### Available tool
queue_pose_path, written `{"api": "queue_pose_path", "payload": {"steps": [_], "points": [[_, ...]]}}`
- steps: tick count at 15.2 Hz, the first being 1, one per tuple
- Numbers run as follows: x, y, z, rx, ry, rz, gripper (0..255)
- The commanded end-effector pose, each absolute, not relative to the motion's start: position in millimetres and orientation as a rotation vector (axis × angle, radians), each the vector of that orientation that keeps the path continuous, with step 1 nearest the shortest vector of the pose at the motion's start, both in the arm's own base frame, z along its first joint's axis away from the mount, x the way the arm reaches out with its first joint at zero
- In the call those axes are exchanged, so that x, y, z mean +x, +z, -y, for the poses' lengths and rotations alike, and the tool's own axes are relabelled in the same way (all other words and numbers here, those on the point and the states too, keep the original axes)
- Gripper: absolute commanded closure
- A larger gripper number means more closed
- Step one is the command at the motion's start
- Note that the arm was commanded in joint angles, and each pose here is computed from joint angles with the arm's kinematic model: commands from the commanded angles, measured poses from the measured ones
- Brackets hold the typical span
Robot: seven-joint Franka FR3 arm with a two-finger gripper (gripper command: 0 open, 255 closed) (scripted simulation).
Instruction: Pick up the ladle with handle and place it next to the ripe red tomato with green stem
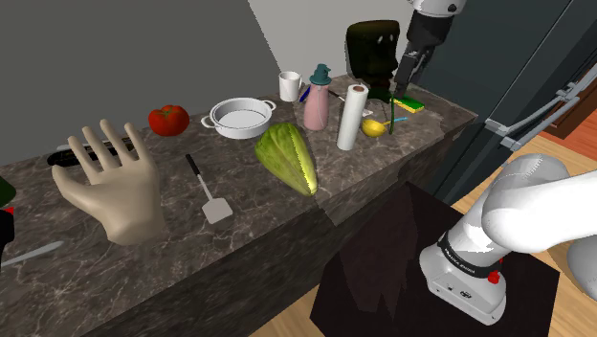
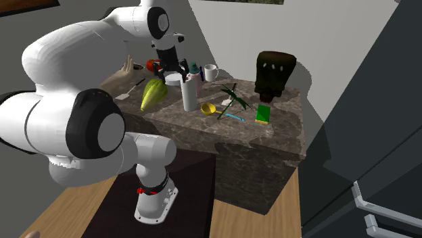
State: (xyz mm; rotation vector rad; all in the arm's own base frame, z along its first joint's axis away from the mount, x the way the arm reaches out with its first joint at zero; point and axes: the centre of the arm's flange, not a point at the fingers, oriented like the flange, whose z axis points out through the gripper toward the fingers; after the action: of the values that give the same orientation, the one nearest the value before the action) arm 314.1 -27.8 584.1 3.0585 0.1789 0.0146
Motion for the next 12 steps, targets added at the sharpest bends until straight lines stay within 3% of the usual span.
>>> {"api": "queue_pose_path", "payload": {"steps": [1, 12], "points": [[314, 584, 28, 3.058, 0.015, -0.179, 0], [308, 486, 139, 2.887, 0.123, -1.042, 0]]}}
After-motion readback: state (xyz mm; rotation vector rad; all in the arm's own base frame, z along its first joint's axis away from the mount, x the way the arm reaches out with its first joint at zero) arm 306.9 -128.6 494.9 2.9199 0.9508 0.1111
